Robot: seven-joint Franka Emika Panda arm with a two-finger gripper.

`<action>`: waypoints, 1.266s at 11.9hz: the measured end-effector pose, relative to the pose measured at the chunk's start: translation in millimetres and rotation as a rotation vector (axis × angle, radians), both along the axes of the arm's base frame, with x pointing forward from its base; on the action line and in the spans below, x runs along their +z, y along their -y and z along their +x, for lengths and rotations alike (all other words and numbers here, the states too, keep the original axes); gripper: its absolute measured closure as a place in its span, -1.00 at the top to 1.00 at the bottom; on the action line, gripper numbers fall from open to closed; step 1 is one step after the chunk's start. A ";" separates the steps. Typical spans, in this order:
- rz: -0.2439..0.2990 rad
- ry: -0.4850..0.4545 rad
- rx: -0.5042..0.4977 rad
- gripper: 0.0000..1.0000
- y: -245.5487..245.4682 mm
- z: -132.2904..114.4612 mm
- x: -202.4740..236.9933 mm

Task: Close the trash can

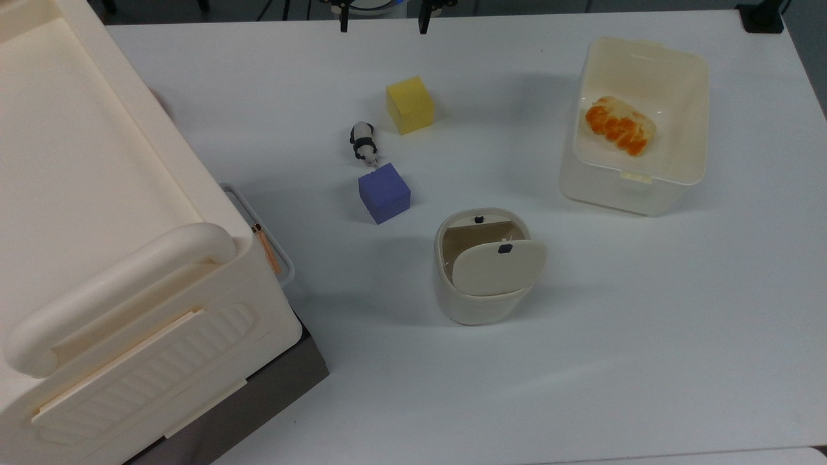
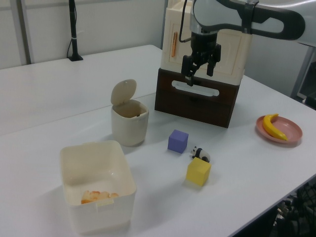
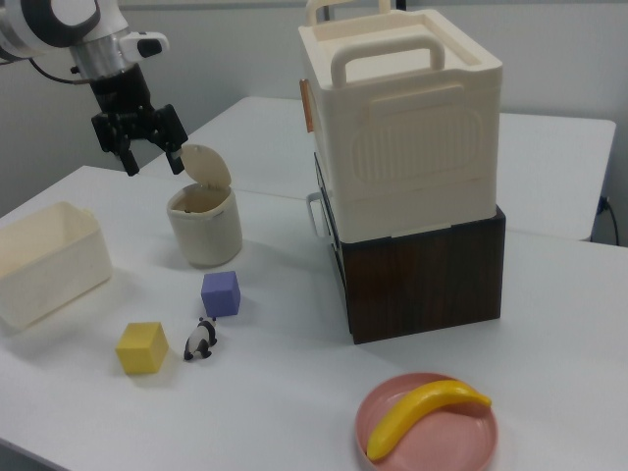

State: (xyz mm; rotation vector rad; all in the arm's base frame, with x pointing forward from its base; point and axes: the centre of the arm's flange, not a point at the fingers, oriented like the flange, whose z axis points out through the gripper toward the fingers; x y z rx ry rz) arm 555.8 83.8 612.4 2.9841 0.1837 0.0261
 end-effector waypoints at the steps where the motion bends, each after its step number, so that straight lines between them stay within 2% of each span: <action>1: 0.000 0.000 0.000 1.00 0.0 0.0 0.0; 15: 0.002 0.015 -0.008 1.00 4.6 0.9 7.1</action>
